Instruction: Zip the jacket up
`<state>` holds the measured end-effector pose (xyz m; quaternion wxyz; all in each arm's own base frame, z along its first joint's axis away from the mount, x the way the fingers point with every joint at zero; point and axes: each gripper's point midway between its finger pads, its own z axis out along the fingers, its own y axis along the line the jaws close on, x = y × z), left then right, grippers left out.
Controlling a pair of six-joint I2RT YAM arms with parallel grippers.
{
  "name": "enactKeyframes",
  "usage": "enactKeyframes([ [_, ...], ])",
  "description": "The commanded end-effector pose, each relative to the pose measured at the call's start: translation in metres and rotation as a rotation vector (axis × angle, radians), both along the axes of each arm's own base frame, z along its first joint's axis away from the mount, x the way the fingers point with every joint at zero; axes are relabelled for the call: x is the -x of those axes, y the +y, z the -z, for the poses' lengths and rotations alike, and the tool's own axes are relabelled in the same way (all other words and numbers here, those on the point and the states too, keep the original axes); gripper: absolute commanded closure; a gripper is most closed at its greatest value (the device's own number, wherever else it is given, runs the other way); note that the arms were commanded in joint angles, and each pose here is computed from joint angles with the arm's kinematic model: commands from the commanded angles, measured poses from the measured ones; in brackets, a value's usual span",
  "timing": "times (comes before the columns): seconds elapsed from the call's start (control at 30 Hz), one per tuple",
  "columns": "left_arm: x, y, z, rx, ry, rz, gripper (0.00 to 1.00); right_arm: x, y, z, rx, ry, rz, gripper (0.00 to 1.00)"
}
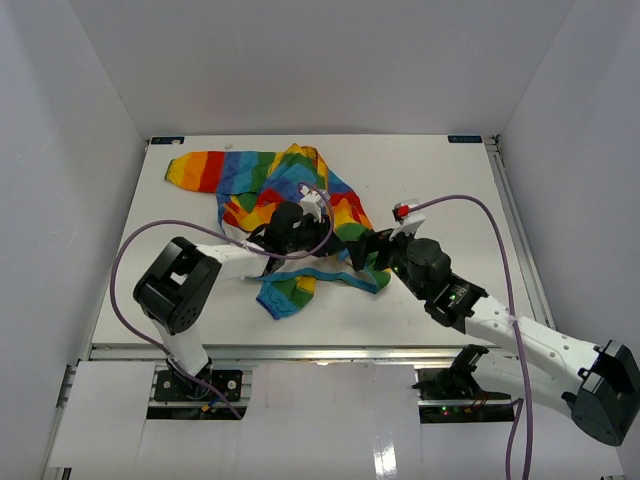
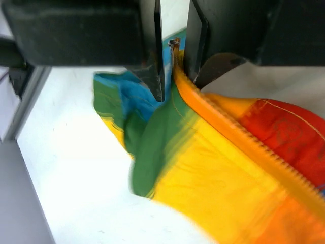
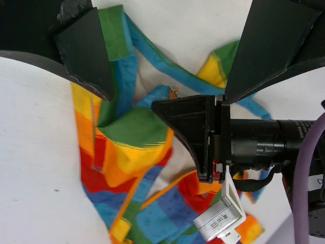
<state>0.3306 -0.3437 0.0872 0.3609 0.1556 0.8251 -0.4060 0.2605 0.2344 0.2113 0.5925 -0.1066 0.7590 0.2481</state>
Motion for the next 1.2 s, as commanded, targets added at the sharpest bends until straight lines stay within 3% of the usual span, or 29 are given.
enactKeyframes([
  [0.0, 0.019, -0.011, -0.072, 0.141, -0.265, 0.187, 0.90, 0.018, 0.033, -0.019, -0.098, -0.015, -0.228, 0.02],
  [0.03, 0.023, -0.011, -0.075, 0.147, -0.285, 0.211, 1.00, 0.023, 0.037, -0.014, -0.103, -0.003, -0.275, 0.01],
  [0.1, 0.034, -0.014, -0.082, 0.181, -0.317, 0.275, 1.00, 0.036, 0.041, -0.009, -0.091, -0.007, -0.360, 0.05],
  [0.17, 0.039, -0.015, -0.087, 0.193, -0.326, 0.302, 0.75, 0.042, 0.037, 0.002, -0.070, -0.010, -0.380, 0.06],
  [0.2, 0.040, -0.015, -0.088, 0.191, -0.331, 0.309, 0.69, 0.045, 0.034, 0.006, -0.062, -0.018, -0.380, 0.06],
  [0.27, 0.043, -0.014, -0.090, 0.196, -0.353, 0.320, 0.97, 0.051, 0.026, 0.011, -0.079, -0.039, -0.383, 0.08],
  [0.3, 0.044, -0.013, -0.091, 0.204, -0.365, 0.321, 1.00, 0.054, 0.024, 0.012, -0.093, -0.050, -0.393, 0.09],
  [0.33, 0.045, -0.012, -0.092, 0.212, -0.377, 0.321, 0.96, 0.057, 0.023, 0.012, -0.106, -0.060, -0.402, 0.11],
  [0.37, 0.046, -0.012, -0.094, 0.222, -0.389, 0.320, 0.79, 0.058, 0.022, 0.011, -0.115, -0.066, -0.404, 0.12],
  [0.5, 0.054, -0.015, -0.098, 0.260, -0.397, 0.367, 0.99, 0.049, 0.015, 0.012, -0.123, -0.075, -0.363, 0.25],
  [0.77, 0.045, -0.013, -0.100, 0.279, -0.341, 0.279, 1.00, 0.026, 0.007, 0.028, -0.158, -0.074, -0.249, 0.48],
  [1.17, 0.017, -0.010, -0.098, 0.279, -0.184, 0.076, 1.00, 0.010, 0.020, 0.011, -0.192, -0.078, -0.227, 0.54],
])
